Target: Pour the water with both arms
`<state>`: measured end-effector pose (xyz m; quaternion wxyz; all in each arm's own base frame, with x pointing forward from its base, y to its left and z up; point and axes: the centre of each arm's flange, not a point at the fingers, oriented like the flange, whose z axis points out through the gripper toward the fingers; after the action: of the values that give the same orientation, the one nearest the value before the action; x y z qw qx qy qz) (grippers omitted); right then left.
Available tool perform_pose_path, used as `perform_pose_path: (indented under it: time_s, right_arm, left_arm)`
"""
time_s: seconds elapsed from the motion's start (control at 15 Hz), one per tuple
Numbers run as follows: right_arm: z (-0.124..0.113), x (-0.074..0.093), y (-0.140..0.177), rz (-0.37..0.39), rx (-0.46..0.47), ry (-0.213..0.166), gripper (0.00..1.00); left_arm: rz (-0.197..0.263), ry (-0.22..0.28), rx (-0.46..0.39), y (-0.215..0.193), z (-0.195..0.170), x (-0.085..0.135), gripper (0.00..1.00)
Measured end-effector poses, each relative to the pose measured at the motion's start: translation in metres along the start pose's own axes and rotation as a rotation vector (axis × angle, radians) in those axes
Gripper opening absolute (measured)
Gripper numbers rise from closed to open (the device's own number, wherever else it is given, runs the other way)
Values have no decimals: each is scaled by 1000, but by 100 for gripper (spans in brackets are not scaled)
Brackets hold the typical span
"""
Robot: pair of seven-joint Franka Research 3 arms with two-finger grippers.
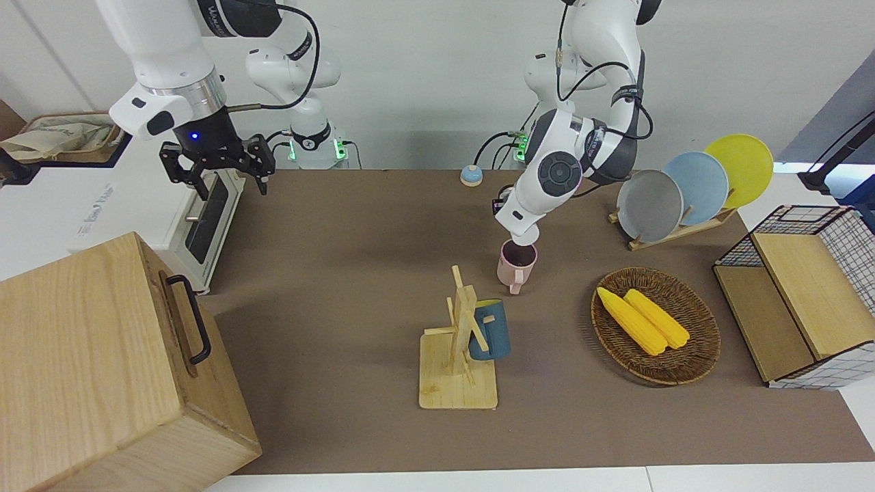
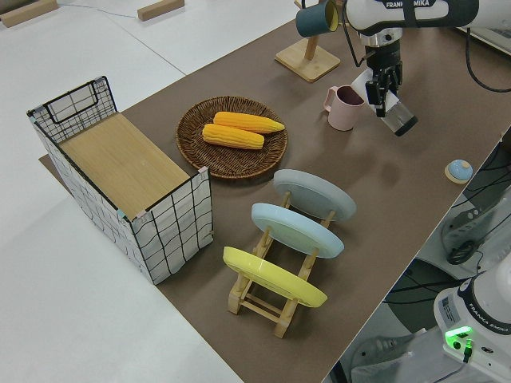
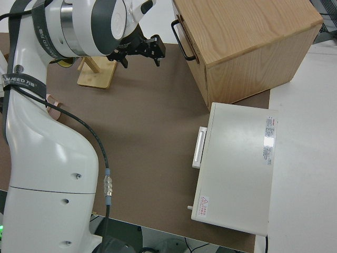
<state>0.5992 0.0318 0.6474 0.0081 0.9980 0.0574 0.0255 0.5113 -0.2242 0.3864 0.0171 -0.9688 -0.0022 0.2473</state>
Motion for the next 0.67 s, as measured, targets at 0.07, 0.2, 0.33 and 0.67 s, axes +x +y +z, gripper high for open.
perform_pose_path:
  time_s: [0.07,0.2,0.33,0.67]
  right_arm:
    - [0,0,0,0,0,0,99]
    - [0,0,0,0,0,0,99]
    - [0,0,0,0,0,0,99]
    - [0,0,0,0,0,0,99]
  left_arm:
    - [0,5,-2,0,-3,0,65]
    - [0,7,-3,0,-4,0,65]
    - [-5,6,-2,1,-4,0,65]
    - [-10,6,5,3,-4,-1,65]
